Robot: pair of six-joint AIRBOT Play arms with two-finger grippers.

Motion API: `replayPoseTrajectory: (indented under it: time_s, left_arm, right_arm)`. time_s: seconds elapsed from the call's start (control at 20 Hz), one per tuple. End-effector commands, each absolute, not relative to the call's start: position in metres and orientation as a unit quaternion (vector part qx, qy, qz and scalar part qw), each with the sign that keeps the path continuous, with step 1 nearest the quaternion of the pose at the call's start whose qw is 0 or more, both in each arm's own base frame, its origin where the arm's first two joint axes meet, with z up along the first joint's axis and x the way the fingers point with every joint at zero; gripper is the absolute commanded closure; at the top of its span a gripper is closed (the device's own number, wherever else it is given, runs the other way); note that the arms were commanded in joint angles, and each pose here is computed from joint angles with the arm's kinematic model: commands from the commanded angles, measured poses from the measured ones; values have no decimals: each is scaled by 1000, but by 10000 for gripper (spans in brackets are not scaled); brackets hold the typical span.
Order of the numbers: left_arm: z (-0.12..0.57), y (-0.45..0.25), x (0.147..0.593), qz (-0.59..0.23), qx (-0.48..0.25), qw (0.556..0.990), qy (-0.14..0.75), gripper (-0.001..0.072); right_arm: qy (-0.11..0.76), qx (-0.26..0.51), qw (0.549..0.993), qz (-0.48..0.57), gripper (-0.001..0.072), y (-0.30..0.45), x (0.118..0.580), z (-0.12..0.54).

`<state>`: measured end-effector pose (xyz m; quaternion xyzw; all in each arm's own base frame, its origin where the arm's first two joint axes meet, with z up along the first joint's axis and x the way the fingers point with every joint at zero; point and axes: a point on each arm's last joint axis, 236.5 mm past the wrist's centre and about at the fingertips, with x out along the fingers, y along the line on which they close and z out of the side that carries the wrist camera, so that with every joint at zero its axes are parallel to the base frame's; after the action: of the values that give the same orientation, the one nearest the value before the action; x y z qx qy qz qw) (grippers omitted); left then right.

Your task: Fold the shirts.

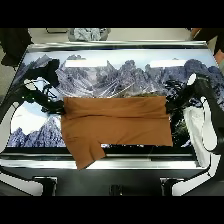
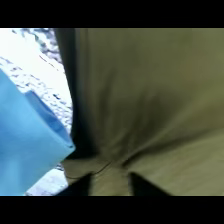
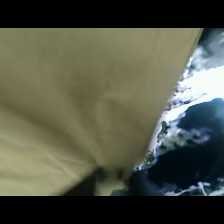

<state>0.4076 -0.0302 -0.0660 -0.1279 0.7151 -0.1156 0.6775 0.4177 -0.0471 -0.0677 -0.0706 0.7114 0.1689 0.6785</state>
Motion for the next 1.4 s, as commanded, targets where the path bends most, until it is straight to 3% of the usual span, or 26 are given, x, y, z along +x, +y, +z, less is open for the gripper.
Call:
replayPoseTrajectory:
  time_s: [0.0, 0.3, 0.55, 0.7, 1.05, 1.35]
  left_arm:
    - [-57, -27, 402, -121, -135, 665, 725, 202]
    - [-17, -15, 360, -132, -167, 657, 723, 202]
    - [-60, -54, 271, -151, -216, 646, 717, 202]
    - [-67, -73, 240, -171, -239, 633, 716, 202]
    - [-93, -82, 200, -162, -257, 598, 742, 203]
    - [-110, -93, 201, -153, -254, 614, 732, 217]
  right_arm:
    - [721, -72, 661, 193, 157, -44, 402, -58]
    - [728, 2, 664, 170, 162, -86, 336, 7]
    - [715, 25, 679, 165, 165, -61, 281, -17]
    - [708, 18, 681, 185, 165, -49, 263, -17]
    - [705, 9, 688, 175, 164, -49, 254, -24]
    - [718, 4, 678, 155, 154, -57, 244, -41]
